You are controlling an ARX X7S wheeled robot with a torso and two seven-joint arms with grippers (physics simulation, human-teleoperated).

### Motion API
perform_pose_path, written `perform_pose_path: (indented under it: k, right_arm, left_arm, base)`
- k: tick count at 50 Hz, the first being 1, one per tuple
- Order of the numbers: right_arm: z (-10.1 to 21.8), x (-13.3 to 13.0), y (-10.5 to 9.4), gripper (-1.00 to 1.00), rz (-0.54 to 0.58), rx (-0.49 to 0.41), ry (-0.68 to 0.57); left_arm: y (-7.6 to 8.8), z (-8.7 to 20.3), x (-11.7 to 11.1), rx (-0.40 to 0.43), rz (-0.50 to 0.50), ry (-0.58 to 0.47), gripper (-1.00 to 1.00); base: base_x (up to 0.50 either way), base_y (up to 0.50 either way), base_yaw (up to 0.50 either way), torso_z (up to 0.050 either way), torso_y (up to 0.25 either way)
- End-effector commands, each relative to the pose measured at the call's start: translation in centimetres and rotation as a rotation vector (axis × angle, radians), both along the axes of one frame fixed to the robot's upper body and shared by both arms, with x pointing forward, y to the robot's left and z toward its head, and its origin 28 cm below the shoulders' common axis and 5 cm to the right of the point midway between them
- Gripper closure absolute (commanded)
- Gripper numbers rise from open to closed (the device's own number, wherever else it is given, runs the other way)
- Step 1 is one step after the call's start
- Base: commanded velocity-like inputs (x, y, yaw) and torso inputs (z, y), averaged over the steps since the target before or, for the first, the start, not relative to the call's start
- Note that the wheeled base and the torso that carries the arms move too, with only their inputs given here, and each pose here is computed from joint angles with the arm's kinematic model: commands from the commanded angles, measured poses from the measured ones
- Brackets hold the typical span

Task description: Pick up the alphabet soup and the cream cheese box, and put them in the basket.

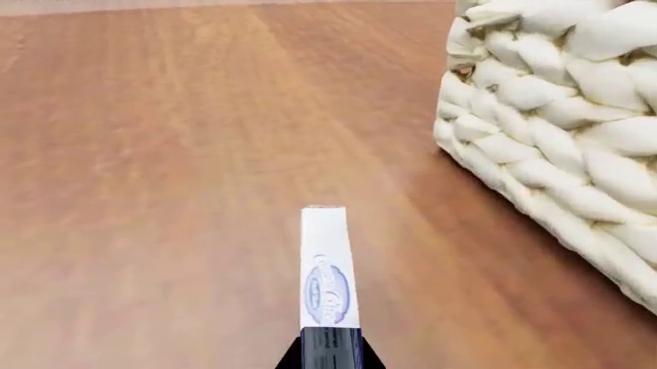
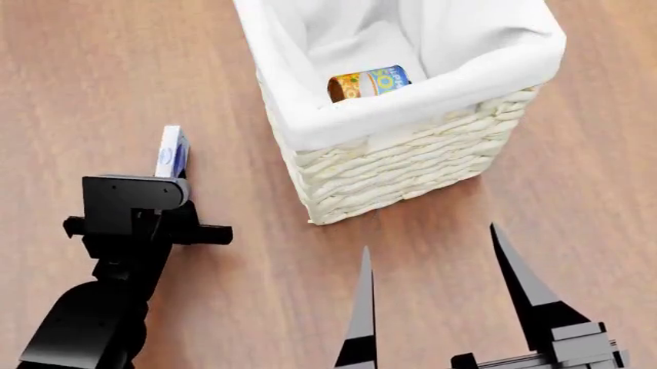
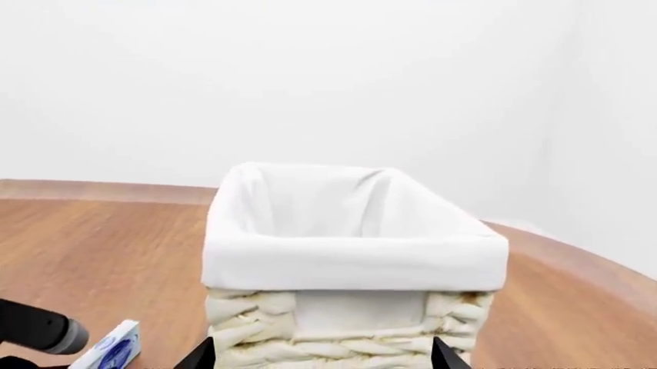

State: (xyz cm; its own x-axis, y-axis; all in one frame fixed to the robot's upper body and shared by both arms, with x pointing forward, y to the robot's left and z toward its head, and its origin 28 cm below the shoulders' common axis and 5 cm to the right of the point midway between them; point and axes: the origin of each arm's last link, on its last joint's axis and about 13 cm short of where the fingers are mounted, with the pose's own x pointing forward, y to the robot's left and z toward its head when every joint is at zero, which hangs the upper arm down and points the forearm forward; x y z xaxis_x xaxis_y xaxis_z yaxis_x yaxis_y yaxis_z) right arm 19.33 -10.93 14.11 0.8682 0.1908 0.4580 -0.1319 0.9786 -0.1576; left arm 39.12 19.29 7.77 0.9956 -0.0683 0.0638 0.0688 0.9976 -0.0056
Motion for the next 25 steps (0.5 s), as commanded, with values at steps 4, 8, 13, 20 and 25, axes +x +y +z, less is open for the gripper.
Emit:
perform_pose_path:
  k: [4, 8, 13, 20, 25]
  right_arm:
    - [-0.3, 0.0, 0.1, -1.0, 0.006, 0.002, 0.007]
    - [-0.3, -0.2, 0.2, -1.0, 0.01, 0.001, 0.008]
    - [0.1, -0.2, 0.2, -1.0, 0.013, 0.004, 0.009]
    - [-0.2, -0.3, 0.3, -1.0, 0.019, 0.009, 0.005]
    - [-0.2, -0.3, 0.4, -1.0, 0.024, 0.009, 0.002]
  left_arm:
    - [0.1, -0.1, 0.1, -0.01, -0.008, -0.001, 1.0]
    - [0.4, 0.8, 0.5, -0.012, -0.01, -0.032, 1.0]
    - [1.2, 3.9, 0.6, -0.016, -0.013, -0.124, 1.0]
    - [2.3, 10.5, -0.9, -0.046, -0.04, -0.288, 1.0]
    - [2.5, 14.2, -1.3, -0.044, -0.057, -0.377, 1.0]
  base:
    - [0.0, 0.0, 0.0, 0.0, 0.0]
    - [0.0, 0.0, 0.0, 0.0, 0.0]
    - [0.0, 0.0, 0.0, 0.0, 0.0]
    - [0.0, 0.0, 0.0, 0.0, 0.001]
    - [0.0, 0.0, 0.0, 0.0, 0.0]
